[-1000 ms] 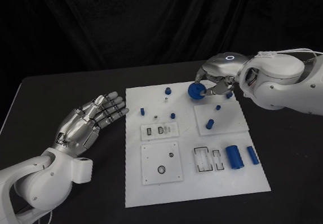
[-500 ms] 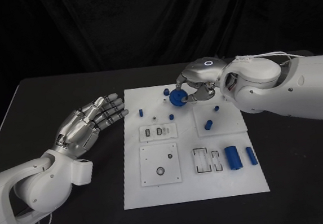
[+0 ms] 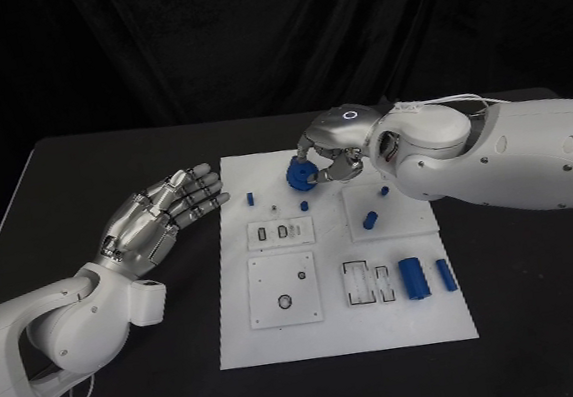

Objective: Assemble the parts on the task board

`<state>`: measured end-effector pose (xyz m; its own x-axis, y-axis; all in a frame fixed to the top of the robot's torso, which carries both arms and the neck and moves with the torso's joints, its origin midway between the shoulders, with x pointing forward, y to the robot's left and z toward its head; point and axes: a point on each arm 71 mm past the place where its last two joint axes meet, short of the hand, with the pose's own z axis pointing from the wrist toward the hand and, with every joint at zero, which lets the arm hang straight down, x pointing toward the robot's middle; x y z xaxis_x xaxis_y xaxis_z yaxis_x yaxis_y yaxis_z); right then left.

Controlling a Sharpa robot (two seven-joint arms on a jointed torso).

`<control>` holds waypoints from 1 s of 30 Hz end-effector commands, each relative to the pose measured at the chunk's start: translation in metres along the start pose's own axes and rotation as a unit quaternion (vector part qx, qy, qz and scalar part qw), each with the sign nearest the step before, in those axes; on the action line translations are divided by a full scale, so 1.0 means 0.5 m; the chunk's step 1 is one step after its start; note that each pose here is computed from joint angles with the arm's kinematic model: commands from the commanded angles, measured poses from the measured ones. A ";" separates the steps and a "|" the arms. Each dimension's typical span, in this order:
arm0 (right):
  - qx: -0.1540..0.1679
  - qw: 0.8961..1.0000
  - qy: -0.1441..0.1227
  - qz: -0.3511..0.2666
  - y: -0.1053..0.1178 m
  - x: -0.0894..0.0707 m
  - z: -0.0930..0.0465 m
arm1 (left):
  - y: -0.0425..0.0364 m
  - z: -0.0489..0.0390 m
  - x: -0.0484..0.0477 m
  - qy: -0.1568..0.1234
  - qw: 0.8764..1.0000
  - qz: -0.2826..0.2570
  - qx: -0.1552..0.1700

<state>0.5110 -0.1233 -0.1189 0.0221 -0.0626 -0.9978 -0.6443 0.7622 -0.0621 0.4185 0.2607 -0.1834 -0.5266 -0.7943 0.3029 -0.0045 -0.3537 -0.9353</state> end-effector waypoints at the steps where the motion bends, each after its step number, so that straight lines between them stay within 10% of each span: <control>1: 0.005 1.000 0.005 -0.003 -0.001 0.004 0.005 | 0.000 0.001 0.003 0.004 1.000 -0.006 0.004; 30: 0.022 0.999 0.031 -0.008 0.010 0.022 0.034 | 0.001 0.001 0.003 0.004 1.000 -0.005 0.002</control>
<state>0.5195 -0.1069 -0.1269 -0.0010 -0.0945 -0.9955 -0.6375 0.7670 -0.0722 0.4190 0.2602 -0.1838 -0.5271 -0.7940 0.3027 -0.0066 -0.3524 -0.9358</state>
